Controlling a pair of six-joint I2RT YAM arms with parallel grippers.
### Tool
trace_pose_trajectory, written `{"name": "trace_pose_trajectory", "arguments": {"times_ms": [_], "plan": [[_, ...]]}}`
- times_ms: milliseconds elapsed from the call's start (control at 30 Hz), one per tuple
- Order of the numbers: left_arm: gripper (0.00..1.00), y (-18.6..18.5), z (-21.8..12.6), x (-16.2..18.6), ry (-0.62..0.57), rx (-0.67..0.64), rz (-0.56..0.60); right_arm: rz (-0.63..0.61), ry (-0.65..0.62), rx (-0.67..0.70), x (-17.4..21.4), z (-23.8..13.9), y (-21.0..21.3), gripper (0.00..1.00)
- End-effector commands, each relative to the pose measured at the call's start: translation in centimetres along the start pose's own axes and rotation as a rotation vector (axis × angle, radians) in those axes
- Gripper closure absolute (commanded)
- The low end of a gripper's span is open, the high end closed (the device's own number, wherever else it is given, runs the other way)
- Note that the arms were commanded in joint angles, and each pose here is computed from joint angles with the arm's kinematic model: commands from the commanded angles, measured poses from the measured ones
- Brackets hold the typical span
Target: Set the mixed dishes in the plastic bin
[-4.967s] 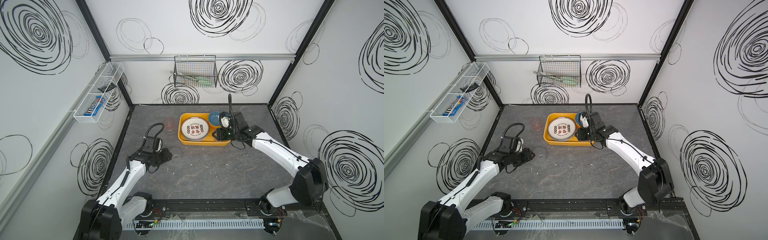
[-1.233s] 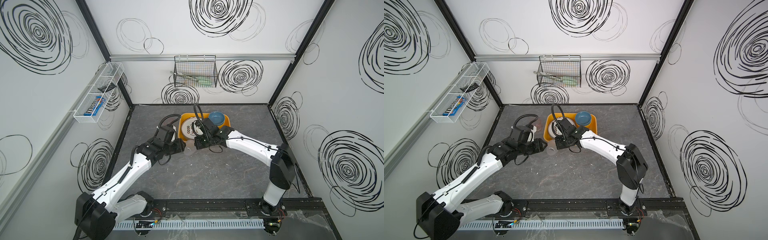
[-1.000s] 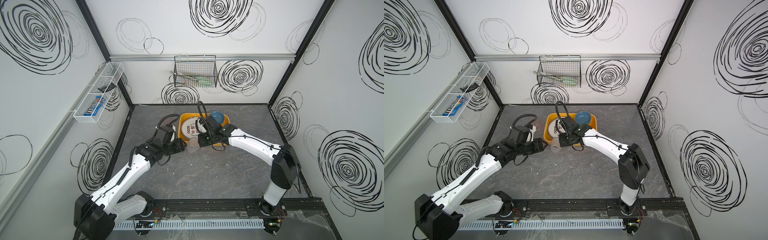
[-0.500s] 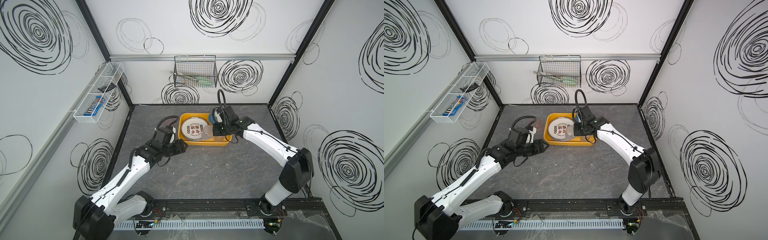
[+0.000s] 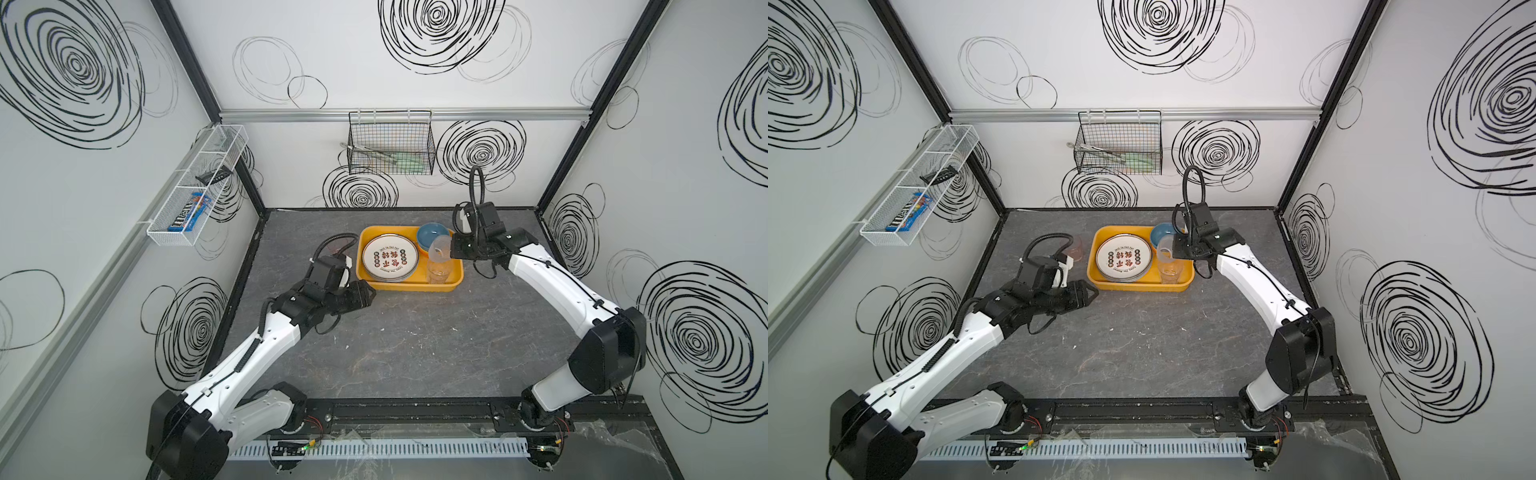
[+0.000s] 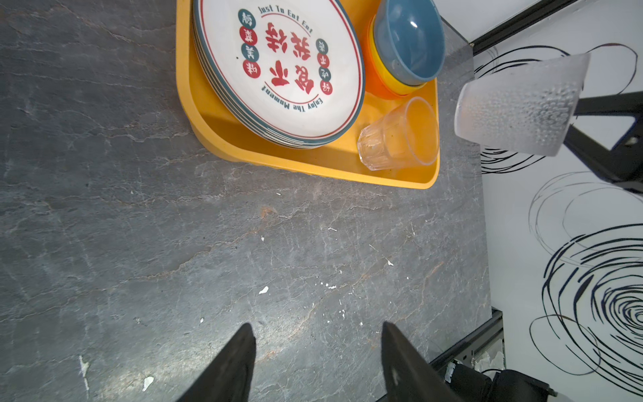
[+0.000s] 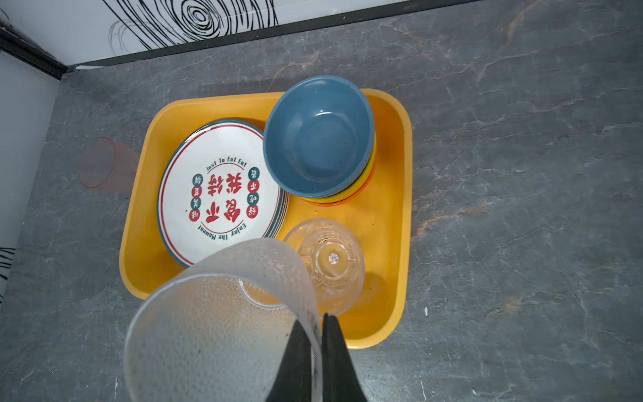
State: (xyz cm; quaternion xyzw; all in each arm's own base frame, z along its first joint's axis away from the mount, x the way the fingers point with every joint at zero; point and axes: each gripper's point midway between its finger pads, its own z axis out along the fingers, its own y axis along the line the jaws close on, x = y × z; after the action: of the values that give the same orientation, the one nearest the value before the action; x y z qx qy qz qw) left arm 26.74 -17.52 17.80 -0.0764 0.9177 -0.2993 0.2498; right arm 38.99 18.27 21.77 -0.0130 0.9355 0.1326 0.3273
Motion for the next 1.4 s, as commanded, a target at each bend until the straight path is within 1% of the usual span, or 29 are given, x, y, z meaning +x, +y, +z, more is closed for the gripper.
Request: {"name": "trace_pose_trajectory", "arguments": {"times_ms": [0, 233, 533, 1000, 1367], "plan": [[0.38, -0.4, -0.2, -0.7, -0.034, 0.030, -0.003, -0.002, -0.006, 0.017, -0.1, 0.5, -0.7, 0.98], [0.38, -0.1, 0.1, -0.6, -0.027, 0.027, -0.009, 0.009, 0.043, 0.024, 0.9, 2.0, -1.4, 0.98], [0.38, 0.2, 0.4, -0.4, -0.019, 0.026, -0.016, 0.041, 0.154, 0.071, 2.6, 4.4, -2.5, 0.97], [0.38, 0.9, 0.6, -0.1, -0.014, 0.019, -0.028, 0.056, 0.181, 0.091, 3.6, 6.8, -3.2, 0.96], [0.38, 1.3, 0.7, 0.0, -0.011, 0.014, -0.037, 0.060, 0.187, 0.101, 3.7, 8.3, -3.4, 0.94]]}}
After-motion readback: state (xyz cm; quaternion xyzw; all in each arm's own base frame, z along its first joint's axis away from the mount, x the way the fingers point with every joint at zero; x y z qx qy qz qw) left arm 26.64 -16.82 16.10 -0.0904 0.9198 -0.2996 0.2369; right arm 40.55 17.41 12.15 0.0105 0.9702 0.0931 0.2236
